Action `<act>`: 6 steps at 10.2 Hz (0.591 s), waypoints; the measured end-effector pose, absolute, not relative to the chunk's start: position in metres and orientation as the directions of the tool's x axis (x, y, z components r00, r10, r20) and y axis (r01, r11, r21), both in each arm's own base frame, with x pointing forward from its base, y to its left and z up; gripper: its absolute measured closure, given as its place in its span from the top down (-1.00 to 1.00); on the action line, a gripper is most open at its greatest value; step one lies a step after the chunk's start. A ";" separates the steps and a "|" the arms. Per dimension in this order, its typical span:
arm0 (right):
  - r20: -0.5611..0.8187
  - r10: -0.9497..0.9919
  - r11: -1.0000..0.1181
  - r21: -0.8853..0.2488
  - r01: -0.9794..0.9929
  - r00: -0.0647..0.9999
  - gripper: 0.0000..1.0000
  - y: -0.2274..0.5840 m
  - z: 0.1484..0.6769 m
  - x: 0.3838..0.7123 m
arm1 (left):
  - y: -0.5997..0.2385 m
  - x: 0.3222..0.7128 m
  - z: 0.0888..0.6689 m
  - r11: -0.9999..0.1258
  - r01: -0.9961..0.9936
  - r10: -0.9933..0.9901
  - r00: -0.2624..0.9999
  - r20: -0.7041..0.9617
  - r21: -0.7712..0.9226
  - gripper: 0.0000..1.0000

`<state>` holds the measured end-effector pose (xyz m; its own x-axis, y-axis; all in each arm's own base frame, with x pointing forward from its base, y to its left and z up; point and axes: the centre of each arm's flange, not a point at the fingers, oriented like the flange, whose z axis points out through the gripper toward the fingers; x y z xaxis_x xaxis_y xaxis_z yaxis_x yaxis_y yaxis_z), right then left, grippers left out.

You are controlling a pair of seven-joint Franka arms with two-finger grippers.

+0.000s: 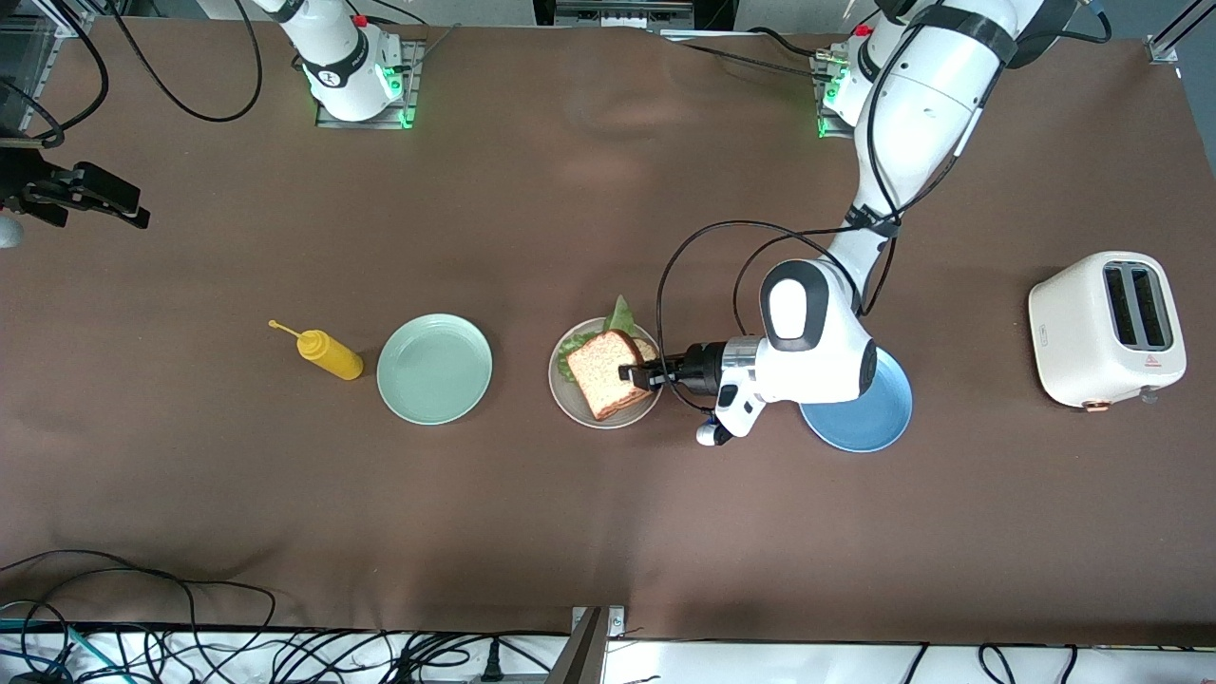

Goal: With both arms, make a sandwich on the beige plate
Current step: 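Lower the bread slice onto the lettuce on the beige plate, then open the left gripper to release the bread slice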

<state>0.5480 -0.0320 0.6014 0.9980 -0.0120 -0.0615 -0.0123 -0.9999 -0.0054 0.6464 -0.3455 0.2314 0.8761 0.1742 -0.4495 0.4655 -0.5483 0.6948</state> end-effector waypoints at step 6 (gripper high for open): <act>-0.062 -0.012 -1.000 -0.005 -0.012 0.998 1.00 -0.032 0.601 0.548 | -0.324 0.655 0.219 -0.546 0.490 0.209 0.865 -0.457 0.680 0.19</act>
